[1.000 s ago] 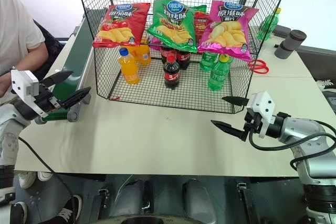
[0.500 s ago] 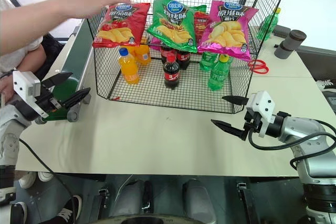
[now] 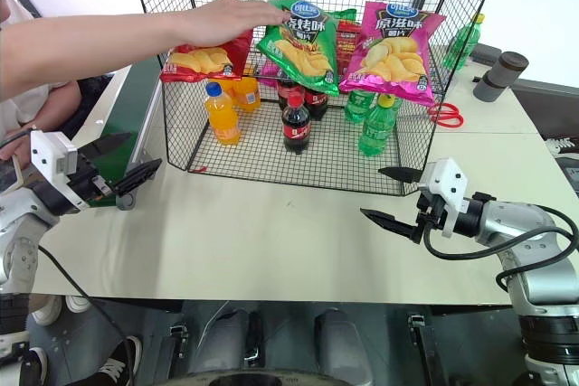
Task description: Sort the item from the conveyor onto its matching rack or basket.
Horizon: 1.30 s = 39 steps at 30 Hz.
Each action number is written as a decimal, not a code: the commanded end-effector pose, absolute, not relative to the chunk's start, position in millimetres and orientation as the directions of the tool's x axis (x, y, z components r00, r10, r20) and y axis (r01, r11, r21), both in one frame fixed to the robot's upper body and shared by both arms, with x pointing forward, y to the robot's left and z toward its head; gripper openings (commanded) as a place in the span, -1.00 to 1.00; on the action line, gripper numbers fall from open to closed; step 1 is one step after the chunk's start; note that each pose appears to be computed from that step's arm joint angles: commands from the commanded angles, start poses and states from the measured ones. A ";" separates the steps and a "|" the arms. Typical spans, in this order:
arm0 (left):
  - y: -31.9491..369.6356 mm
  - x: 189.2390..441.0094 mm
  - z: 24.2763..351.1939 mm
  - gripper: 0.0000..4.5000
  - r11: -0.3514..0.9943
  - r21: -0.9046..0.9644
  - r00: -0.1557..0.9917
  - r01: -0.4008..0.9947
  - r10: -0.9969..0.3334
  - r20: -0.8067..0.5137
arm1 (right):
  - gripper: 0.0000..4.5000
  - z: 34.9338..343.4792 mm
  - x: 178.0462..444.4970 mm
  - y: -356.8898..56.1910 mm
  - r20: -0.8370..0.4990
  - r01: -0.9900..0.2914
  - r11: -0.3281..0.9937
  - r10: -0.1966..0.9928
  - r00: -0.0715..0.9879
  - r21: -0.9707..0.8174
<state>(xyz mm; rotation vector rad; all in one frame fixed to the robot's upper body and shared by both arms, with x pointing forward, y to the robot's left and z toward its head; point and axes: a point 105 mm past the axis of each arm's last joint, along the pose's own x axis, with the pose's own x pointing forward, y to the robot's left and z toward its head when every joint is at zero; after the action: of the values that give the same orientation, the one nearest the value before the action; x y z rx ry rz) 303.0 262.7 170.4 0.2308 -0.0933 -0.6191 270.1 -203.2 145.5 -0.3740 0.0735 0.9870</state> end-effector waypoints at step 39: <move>256.4 305.4 171.5 1.00 0.785 0.298 0.820 0.543 -0.572 0.016 | 0.99 154.1 279.4 -193.3 -0.205 -0.825 0.450 0.821 0.533 -0.342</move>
<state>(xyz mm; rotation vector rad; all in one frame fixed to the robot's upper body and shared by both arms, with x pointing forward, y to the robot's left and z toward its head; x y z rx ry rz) 306.4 256.1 165.1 0.2686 -0.0762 -0.6069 278.9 -194.0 146.7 -0.4174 0.0497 1.0186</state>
